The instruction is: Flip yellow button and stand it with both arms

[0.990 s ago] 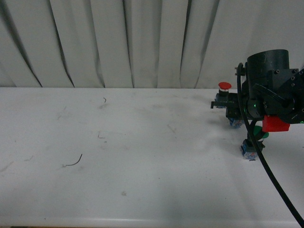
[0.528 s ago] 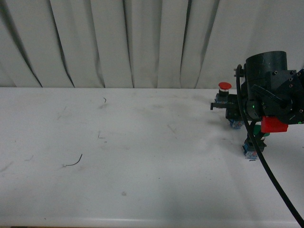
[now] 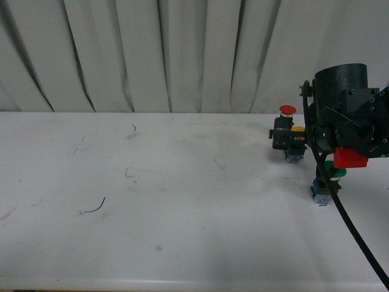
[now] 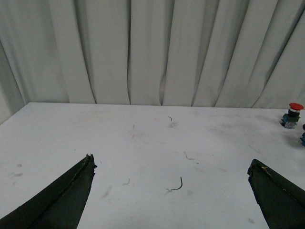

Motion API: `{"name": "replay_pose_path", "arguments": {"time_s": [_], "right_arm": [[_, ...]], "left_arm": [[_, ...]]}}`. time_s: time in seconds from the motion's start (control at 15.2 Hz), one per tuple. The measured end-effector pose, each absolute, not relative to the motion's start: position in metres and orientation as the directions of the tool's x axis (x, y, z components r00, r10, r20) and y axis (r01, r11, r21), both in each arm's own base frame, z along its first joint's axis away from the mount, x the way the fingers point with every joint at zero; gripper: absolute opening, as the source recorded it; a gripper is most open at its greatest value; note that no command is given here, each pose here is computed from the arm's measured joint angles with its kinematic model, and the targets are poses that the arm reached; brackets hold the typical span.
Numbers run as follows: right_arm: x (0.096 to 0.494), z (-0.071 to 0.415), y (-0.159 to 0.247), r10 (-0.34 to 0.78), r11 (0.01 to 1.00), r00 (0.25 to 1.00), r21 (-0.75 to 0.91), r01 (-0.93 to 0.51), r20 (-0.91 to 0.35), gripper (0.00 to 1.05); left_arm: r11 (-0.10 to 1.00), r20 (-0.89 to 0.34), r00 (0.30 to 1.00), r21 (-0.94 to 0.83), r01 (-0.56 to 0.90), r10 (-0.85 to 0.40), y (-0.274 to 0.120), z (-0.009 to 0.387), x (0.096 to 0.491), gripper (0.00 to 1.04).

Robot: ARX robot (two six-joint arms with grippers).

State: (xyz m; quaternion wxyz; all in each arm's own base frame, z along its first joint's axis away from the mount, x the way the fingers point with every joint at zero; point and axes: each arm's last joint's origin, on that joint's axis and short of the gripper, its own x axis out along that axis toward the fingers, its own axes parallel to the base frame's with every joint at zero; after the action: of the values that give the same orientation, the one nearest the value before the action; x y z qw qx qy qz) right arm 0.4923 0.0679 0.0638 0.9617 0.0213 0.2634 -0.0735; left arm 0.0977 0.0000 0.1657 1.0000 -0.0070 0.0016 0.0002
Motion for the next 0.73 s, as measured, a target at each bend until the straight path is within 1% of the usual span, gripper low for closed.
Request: {"name": "replay_pose_path", "arguments": {"time_s": [0.07,0.26,0.46,0.66,0.73], "right_arm": [[0.492,0.064,0.068,-0.127,0.989,0.851,0.005,0.15,-0.51,0.99],[0.493,0.067,0.067,-0.117,0.989,0.858,0.015,0.145,-0.501,0.98],[0.491,0.087,0.064,-0.093,0.99,0.882,0.053,0.132,-0.461,0.98],[0.469,0.141,0.062,-0.047,0.985,0.939,0.142,0.101,-0.34,0.98],[0.454,0.16,0.061,-0.028,0.982,0.957,0.173,0.081,-0.289,0.98]], "left_arm": [[1.0,-0.003,1.0,-0.014,0.0,0.0,0.0,0.166,0.098,0.98],[1.0,-0.003,1.0,-0.014,0.0,0.0,0.0,0.166,0.098,0.98],[1.0,-0.003,1.0,-0.014,0.0,0.0,0.0,0.166,0.098,0.98],[1.0,-0.003,1.0,-0.014,0.0,0.0,0.0,0.166,0.098,0.98],[1.0,-0.003,1.0,-0.014,0.0,0.0,0.0,0.166,0.098,0.98]]}}
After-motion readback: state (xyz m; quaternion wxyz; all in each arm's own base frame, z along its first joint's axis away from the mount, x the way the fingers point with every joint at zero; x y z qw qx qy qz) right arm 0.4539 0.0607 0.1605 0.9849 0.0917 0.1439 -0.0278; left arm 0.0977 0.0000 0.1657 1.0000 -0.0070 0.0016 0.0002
